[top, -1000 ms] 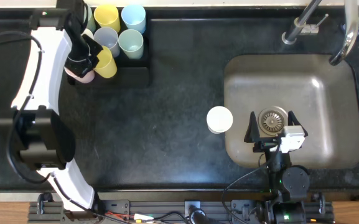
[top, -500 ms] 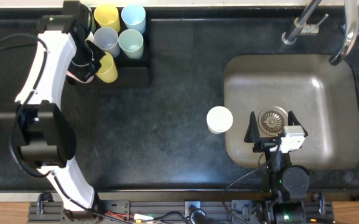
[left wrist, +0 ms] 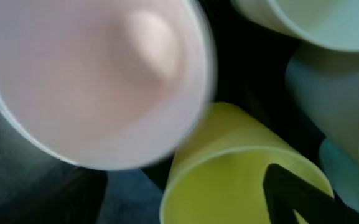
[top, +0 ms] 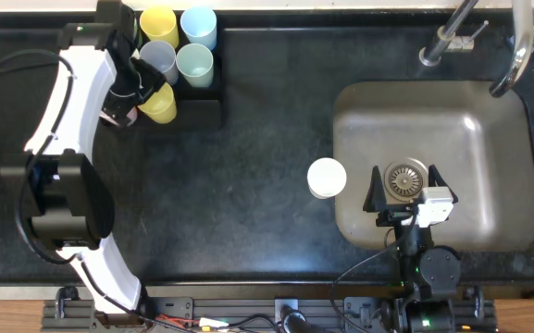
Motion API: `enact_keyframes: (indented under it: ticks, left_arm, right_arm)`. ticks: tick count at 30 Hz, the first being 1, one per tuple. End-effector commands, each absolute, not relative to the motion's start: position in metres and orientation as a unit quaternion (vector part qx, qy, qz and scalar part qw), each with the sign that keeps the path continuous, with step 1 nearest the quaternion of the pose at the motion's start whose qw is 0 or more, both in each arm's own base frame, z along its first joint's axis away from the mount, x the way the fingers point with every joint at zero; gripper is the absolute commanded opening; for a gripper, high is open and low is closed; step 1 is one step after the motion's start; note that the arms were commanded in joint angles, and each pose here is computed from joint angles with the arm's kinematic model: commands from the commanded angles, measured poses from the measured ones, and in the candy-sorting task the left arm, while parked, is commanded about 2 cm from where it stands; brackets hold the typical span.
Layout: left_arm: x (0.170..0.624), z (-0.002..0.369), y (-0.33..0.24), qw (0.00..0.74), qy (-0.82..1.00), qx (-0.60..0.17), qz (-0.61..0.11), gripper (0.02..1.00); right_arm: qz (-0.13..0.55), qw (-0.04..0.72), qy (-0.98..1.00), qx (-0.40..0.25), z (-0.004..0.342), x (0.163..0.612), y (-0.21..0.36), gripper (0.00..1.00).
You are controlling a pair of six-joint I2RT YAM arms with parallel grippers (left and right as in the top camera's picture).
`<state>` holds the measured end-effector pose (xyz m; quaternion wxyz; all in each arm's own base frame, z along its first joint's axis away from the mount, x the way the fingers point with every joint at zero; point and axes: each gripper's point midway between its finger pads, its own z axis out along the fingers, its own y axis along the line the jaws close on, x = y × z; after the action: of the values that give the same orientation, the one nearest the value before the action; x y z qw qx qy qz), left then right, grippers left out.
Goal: Store Cups
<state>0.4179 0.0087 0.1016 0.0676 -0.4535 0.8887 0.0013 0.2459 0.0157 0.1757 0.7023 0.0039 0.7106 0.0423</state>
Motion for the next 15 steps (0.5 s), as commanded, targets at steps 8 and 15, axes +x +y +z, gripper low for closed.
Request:
enact_keyframes:
  ticks: [8, 15]
  left_arm:
    - [0.407, 0.174, -0.001, 0.146, 0.884, -0.442, -0.033, 0.998]
    - [0.338, 0.276, 0.002, 0.239, 0.888, -0.389, -0.057, 0.998]
  right_arm:
    - [0.041, 0.702, 0.711, 0.003, 0.172, 0.246, 0.015, 0.998]
    - [0.041, 0.702, 0.711, 0.003, 0.172, 0.246, 0.015, 0.998]
